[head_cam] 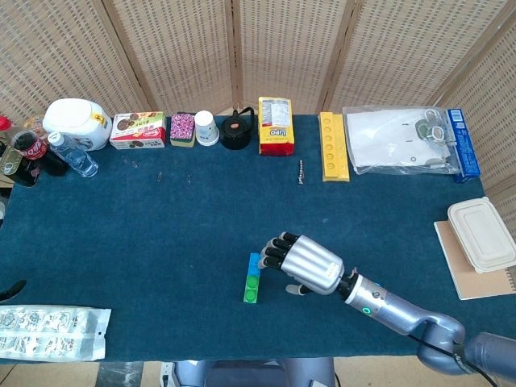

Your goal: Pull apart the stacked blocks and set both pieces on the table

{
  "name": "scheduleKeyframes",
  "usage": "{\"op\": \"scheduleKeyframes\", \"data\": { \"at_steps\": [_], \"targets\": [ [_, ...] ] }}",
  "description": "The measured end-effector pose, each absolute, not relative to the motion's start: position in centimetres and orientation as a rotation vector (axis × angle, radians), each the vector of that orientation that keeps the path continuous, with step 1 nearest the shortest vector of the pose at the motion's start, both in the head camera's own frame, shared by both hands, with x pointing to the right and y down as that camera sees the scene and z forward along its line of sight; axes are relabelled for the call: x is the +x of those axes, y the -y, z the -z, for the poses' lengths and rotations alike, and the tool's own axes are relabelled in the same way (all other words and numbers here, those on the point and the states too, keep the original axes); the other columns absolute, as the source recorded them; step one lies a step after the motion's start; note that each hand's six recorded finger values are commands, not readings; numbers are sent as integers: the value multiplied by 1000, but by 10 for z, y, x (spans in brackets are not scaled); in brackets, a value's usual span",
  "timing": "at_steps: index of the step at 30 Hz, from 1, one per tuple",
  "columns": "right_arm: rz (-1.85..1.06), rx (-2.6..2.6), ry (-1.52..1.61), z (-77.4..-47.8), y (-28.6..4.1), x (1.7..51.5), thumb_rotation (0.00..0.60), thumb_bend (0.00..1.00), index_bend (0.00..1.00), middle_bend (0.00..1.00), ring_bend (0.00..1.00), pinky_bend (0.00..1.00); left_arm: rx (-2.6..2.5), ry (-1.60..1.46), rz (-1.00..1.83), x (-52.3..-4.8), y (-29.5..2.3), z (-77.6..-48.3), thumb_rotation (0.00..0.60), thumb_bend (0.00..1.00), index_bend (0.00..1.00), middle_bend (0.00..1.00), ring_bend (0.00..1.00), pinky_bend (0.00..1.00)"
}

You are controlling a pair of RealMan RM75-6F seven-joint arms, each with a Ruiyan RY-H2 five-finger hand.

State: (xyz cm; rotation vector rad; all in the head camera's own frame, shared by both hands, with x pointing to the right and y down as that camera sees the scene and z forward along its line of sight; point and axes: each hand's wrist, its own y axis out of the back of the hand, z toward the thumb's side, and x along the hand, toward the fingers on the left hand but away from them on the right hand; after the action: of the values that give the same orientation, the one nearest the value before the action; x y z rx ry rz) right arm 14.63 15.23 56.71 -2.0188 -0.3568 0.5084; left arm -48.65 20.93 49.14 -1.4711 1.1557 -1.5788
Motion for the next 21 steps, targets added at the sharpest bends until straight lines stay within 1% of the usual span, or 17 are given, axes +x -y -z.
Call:
{"op": "scheduleKeyframes", "data": {
  "at_steps": [7, 21],
  "targets": [
    [-432, -1914, 190, -580, -158, 112, 600, 102, 356, 366, 324, 354, -1479, -1156, 1605, -491, -211, -494, 600, 146, 124, 149, 0, 0],
    [-376, -1801, -38, -602, -182, 80, 600, 65, 355, 362, 312, 349, -1485, -1177, 1648, -505, -220, -499, 600, 145, 124, 148, 0, 0]
  ]
}}
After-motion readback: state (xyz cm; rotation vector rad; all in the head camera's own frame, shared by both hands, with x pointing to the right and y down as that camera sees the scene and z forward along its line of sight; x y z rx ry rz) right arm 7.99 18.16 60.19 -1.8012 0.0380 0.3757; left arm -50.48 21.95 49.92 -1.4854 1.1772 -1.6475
